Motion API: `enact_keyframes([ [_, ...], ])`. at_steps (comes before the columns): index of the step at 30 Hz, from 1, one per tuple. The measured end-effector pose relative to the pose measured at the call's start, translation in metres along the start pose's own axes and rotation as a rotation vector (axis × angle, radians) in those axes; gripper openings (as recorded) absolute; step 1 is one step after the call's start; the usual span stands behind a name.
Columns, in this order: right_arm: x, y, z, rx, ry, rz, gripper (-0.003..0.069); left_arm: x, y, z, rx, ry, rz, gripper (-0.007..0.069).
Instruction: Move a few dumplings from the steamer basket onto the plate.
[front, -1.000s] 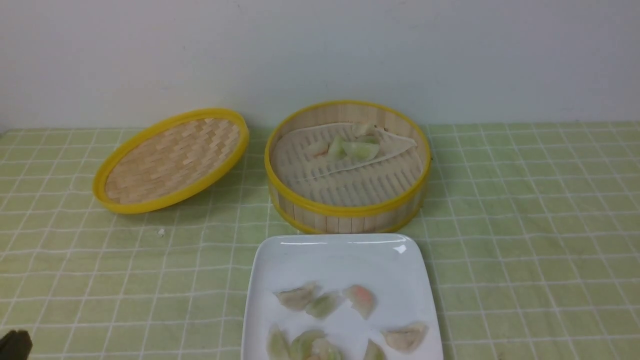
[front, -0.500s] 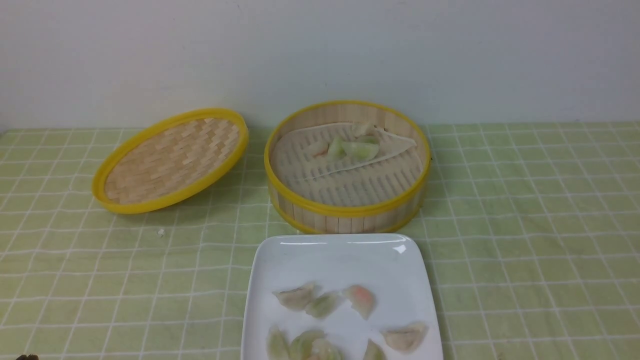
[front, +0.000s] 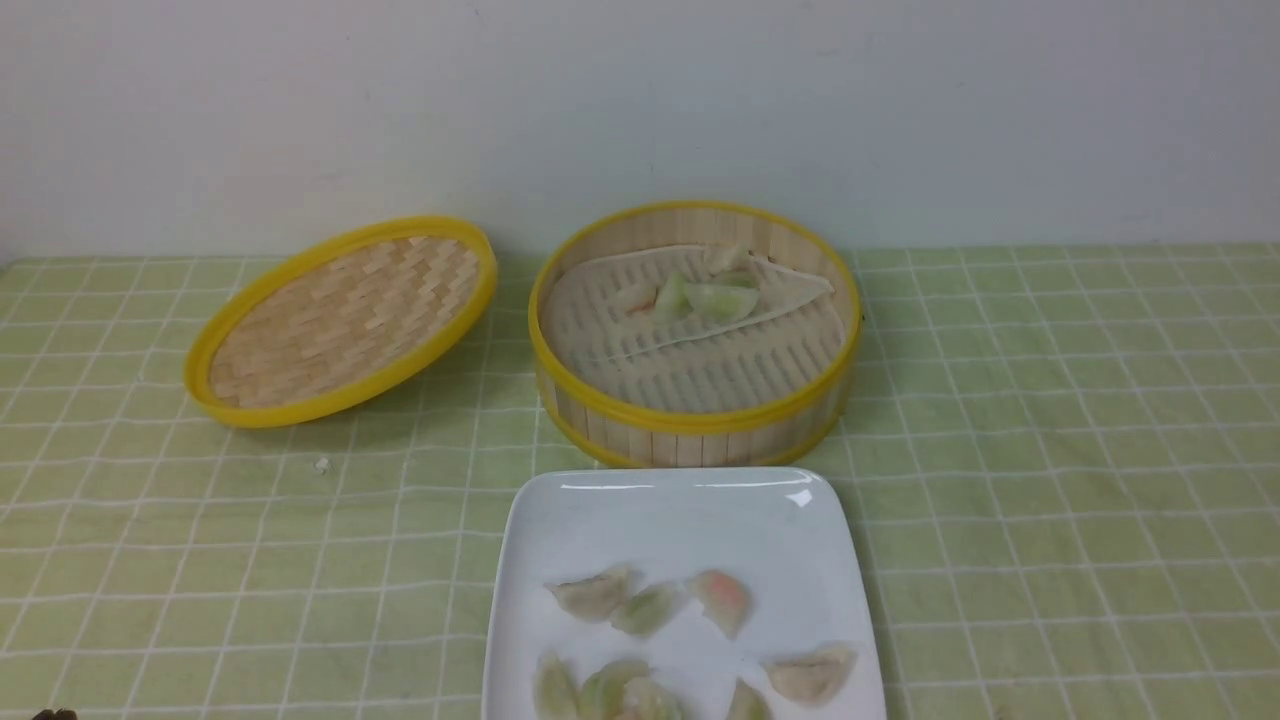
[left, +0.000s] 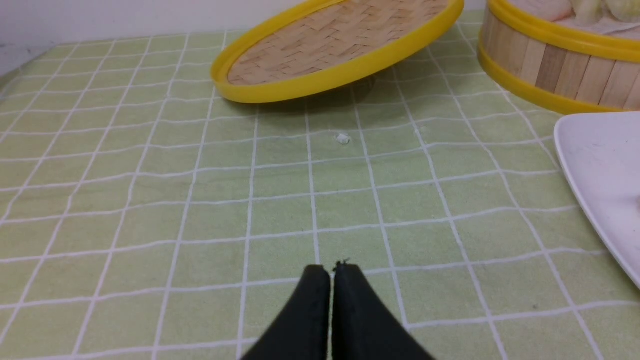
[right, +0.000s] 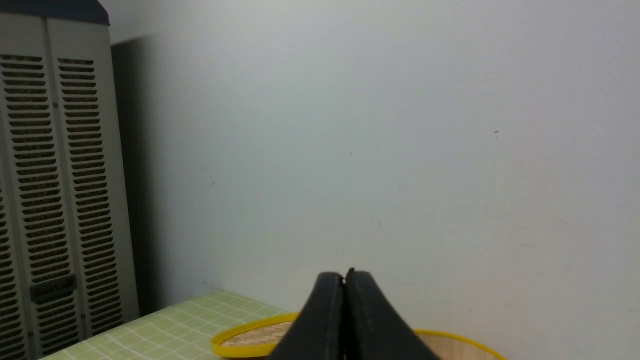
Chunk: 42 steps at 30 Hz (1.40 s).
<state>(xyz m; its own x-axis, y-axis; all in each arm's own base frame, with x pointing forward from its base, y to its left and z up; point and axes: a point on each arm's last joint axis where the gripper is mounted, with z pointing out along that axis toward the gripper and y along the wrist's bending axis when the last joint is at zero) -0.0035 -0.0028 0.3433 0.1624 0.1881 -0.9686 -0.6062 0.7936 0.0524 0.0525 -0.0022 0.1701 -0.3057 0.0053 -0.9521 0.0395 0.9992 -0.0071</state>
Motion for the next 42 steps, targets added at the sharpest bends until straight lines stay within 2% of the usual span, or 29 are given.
enact_keyframes([
  [10,0.002,0.000,0.001,-0.003,0.000,0.042,-0.0015,0.000,0.000,0.000,0.000,0.000,0.000,-0.0006],
  [22,0.053,-0.003,0.016,0.025,0.110,0.084,-0.0015,0.000,0.000,0.000,0.000,0.000,0.000,-0.0006],
  [25,0.073,-0.009,0.019,0.155,0.157,0.057,-0.0015,0.000,0.000,0.000,0.000,0.000,0.000,-0.0006],
  [30,0.110,-0.024,0.018,0.450,0.239,0.033,-0.0015,0.000,0.000,0.000,0.000,0.000,0.000,-0.0006],
  [34,0.139,-0.035,0.013,0.605,0.313,0.032,-0.0015,0.000,0.000,0.000,0.000,0.000,0.000,-0.0006],
  [38,0.168,-0.041,0.006,0.671,0.405,0.038,-0.0015,0.000,0.000,0.000,0.000,0.001,0.000,-0.0006],
  [42,0.168,-0.042,0.006,0.676,0.399,0.025,-0.0015,0.000,0.000,0.000,0.000,0.002,0.000,-0.0006],
])
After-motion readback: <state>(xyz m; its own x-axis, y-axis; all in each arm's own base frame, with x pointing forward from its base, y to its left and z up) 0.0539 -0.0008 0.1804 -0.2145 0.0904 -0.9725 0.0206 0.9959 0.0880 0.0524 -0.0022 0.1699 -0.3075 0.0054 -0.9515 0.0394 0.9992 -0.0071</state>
